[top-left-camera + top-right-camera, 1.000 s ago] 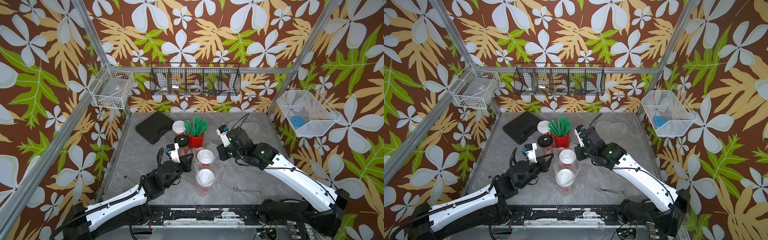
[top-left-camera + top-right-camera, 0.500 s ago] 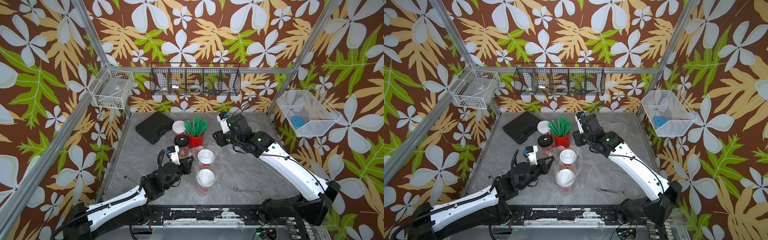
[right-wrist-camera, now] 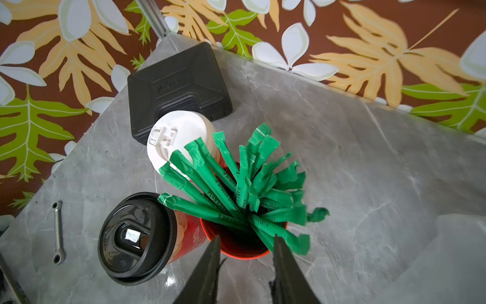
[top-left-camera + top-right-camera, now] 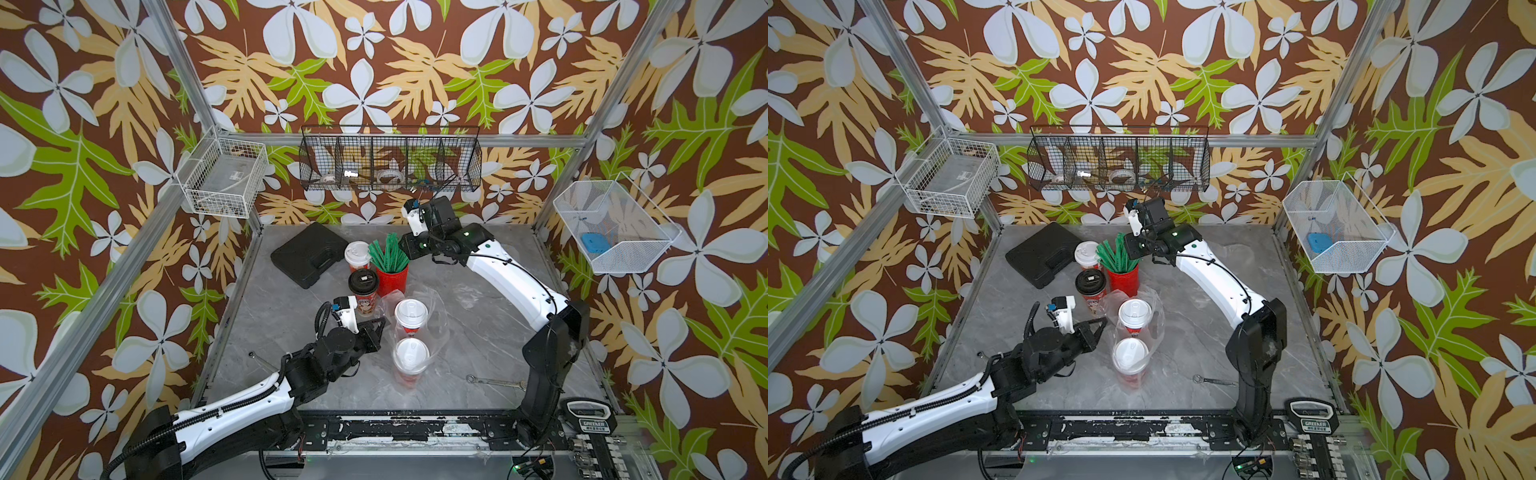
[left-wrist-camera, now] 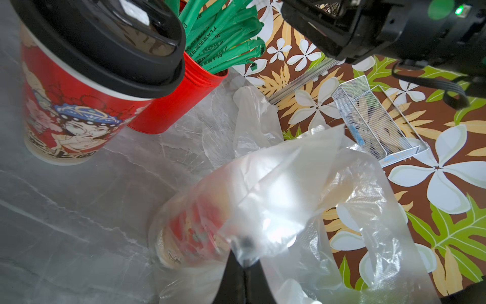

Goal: Pack milk tea into plastic carrier bags
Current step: Pick up the straw from the container.

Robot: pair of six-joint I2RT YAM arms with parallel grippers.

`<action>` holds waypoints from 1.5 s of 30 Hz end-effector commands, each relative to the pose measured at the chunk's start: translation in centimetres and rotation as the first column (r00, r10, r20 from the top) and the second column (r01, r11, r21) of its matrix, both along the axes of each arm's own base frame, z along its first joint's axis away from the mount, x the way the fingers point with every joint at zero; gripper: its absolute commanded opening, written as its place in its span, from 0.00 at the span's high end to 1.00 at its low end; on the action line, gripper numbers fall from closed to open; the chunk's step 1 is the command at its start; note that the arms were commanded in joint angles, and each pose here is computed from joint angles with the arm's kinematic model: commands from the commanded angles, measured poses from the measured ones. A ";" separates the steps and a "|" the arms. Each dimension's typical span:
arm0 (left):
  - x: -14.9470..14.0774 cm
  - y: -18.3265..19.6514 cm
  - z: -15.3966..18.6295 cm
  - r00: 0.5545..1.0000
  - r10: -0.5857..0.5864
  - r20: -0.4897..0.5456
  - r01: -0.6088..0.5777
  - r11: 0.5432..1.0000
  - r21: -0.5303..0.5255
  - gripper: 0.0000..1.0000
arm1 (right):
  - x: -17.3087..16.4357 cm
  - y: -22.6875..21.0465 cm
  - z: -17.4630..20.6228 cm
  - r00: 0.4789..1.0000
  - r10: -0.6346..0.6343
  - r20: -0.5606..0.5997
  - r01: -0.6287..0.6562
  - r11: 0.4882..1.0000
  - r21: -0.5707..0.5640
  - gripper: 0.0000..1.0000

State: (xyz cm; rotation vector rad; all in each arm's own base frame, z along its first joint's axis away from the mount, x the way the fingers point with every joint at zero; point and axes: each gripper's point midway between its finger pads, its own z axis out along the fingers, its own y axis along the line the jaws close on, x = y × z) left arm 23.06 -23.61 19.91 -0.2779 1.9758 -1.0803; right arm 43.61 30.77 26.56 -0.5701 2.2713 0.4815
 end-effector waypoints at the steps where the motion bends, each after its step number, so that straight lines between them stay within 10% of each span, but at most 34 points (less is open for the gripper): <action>1: 0.3 0.3 0.0 1.000 0.025 0.000 -0.025 1.000 0.003 1.00 | -0.4 1.1 -0.7 0.998 0.054 -0.036 -0.053 0.999 0.007 0.68; 45: 0.3 1.2 0.0 0.999 0.051 0.004 -0.051 0.998 0.024 1.00 | 4.0 1.9 -4.8 0.998 -0.052 0.027 0.056 0.982 -0.183 0.75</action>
